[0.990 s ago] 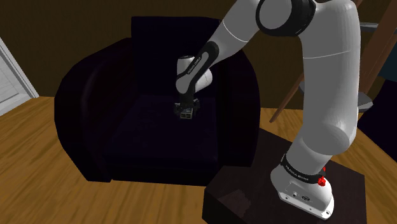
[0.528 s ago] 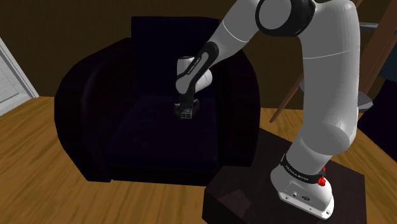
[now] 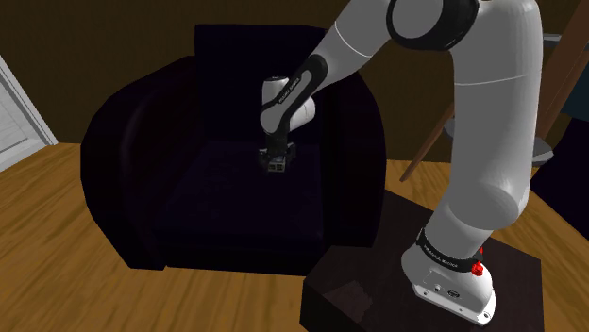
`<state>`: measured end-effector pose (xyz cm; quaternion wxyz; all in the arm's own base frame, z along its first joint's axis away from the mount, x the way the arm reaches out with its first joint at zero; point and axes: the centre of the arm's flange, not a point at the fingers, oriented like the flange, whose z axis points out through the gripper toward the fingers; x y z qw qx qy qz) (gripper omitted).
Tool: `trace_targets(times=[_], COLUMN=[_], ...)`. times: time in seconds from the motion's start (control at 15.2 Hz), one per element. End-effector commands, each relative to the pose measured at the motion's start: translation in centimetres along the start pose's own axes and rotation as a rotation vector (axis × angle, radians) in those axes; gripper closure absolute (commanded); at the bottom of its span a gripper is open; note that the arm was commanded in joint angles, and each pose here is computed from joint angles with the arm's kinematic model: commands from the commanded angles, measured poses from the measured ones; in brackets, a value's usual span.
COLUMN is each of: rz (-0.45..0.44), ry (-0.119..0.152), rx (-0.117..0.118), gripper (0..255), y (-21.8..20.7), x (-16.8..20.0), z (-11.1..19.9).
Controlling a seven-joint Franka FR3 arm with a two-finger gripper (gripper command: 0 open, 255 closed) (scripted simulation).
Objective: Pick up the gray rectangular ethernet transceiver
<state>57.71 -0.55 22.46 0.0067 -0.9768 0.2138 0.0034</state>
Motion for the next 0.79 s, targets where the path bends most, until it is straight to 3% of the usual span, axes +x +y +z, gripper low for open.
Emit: trace_targets(times=[0.0,0.73], rz=[0.0,0.0], ry=[0.0,0.0], rx=[0.0,0.0], gripper=[255,255], y=[0.0,0.0], x=[0.0,0.0], z=[-1.1,-5.9])
